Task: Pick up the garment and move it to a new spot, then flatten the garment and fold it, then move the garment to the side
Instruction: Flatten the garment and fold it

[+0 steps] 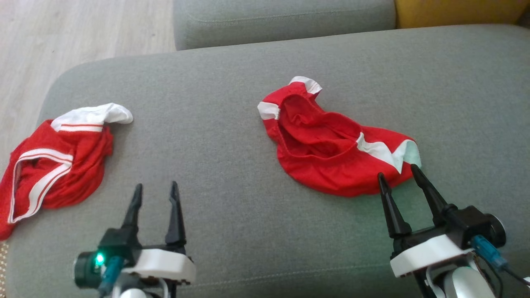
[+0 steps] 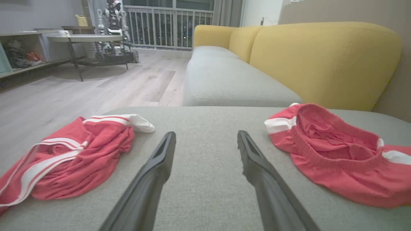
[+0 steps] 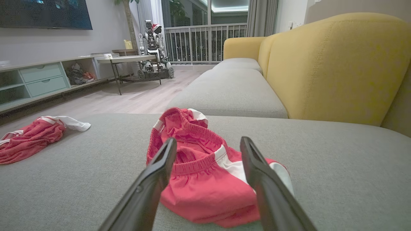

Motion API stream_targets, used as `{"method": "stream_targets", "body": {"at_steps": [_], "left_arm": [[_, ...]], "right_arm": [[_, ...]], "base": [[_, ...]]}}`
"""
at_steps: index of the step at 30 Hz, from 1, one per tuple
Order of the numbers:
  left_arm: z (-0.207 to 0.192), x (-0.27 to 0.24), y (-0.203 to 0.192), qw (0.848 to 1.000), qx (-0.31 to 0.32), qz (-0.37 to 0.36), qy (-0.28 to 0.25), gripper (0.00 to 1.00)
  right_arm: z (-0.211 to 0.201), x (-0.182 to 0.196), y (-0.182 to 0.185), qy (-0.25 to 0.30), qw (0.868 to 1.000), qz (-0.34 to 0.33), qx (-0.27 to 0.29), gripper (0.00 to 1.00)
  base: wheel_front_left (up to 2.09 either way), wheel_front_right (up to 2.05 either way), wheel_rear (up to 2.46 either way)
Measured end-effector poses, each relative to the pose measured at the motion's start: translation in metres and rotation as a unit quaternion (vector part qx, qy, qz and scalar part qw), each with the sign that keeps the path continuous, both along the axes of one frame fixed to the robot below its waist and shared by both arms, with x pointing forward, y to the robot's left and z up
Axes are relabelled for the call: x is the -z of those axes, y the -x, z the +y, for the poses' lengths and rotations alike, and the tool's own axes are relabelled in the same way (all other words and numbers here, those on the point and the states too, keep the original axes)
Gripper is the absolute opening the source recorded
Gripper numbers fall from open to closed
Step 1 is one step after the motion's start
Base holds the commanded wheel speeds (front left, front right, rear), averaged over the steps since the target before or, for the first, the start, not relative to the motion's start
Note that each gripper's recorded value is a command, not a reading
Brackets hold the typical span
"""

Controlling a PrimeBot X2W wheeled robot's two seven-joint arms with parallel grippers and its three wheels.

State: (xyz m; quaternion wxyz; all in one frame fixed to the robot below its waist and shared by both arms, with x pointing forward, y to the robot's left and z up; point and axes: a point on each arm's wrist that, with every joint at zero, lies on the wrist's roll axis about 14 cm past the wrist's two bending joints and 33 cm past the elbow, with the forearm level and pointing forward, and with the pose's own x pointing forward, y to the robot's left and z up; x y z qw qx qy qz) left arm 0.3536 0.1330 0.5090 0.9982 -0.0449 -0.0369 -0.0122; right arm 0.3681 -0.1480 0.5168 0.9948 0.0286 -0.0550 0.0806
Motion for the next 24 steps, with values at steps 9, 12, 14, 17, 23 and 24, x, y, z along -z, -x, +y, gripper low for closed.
{"method": "stream_targets", "body": {"at_steps": [9,12,14,17,23,24], "left_arm": [[-0.082,0.0,-0.029,0.988,0.152,-0.003,-0.003,1.0],[-0.124,-0.003,-0.044,0.974,0.227,-0.009,-0.007,1.0],[-0.149,0.004,-0.051,0.963,0.269,0.0,-0.015,1.0],[-0.185,0.018,-0.059,0.943,0.33,0.031,-0.026,1.0],[-0.25,0.024,-0.065,0.902,0.426,0.058,-0.033,1.0],[-0.259,0.026,-0.064,0.895,0.44,0.062,-0.035,1.0]], "right_arm": [[-0.024,0.001,0.005,0.002,0.999,0.002,0.038,1.0],[-0.042,-0.003,0.002,0.004,0.998,-0.003,0.064,1.0],[-0.053,-0.006,-0.001,0.004,0.997,-0.007,0.08,1.0],[-0.066,-0.007,-0.004,0.006,0.995,-0.008,0.099,1.0],[-0.092,0.009,0.003,0.009,0.99,0.02,0.14,1.0],[-0.095,0.01,0.004,0.011,0.989,0.023,0.145,1.0]], "base": [[0.0,0.0,0.0],[0.0,0.0,0.0],[0.0,0.0,0.0],[0.0,0.0,0.0],[0.0,0.0,0.0],[0.0,0.0,0.0]]}}
